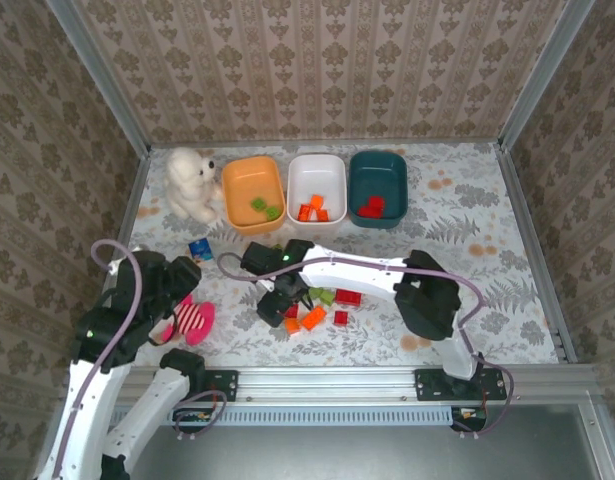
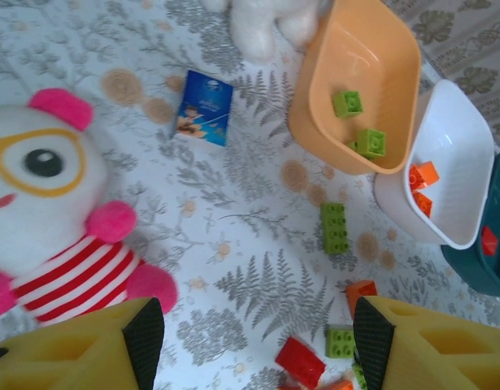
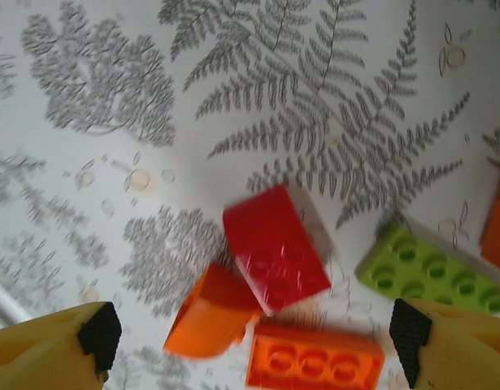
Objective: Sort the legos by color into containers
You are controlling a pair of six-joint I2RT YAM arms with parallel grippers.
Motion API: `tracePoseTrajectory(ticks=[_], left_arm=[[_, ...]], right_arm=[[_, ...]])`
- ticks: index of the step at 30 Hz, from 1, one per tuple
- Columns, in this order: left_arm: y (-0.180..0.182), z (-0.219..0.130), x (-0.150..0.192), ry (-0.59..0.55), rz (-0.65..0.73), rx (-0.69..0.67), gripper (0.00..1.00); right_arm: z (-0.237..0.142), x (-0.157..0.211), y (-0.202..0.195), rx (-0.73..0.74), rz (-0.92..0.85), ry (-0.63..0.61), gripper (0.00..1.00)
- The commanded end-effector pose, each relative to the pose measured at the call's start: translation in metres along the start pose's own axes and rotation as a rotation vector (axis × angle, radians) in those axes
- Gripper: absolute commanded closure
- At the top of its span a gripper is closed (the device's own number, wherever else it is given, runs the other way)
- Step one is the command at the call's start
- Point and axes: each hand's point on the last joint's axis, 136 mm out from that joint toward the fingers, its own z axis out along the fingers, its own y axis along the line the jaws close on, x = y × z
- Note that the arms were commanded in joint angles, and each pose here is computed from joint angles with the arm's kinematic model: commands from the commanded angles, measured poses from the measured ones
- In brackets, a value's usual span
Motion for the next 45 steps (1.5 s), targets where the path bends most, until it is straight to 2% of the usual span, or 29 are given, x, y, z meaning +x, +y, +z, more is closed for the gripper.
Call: tracePoseTrajectory(ticks=[1,8,15,24,29,33,37,41,45], left_arm=[[0.025,-0.005,0.007,0.013,-0.017,-0.101,0.34],[0.019,-0.016,-0.004,-0.023,-0.001,-0.077,0.34],[0.015,-0.016,-0.005,-0.022,0.007,-0.069,0.34],[0.008,-0.01,-0.005,-0.008,0.008,-0.052,0.34],[0.006,-0.006,0.0,0.011,0.003,-0.042,0.35],[0.001,-0.003,0.002,0.023,0.014,-0.017,0.35],[-0.006,0.007,0.012,0.081,0.058,0.01,0.35],[-0.023,0.021,0.023,0.139,0.081,0.081,0.35],[-0.047,0.038,0.031,0.191,0.104,0.167,0.36]], right_arm=[[0.011,0.005,-0.006,0.067,-0.054,0.081,0.1],[0.038,0.018,-0.012,0.107,-0.075,0.163,0.13],[0.052,0.022,-0.009,0.099,-0.089,0.191,0.29],[0.058,0.023,-0.015,0.125,-0.087,0.2,0.43],[0.054,0.017,-0.017,0.139,-0.084,0.182,0.58],[0.034,0.002,-0.021,0.148,-0.06,0.112,0.63],[-0.005,-0.02,-0.045,0.153,0.053,0.009,0.66],[-0.059,-0.033,-0.1,0.185,0.239,-0.117,0.68],[-0.097,-0.027,-0.17,0.215,0.458,-0.214,0.69]])
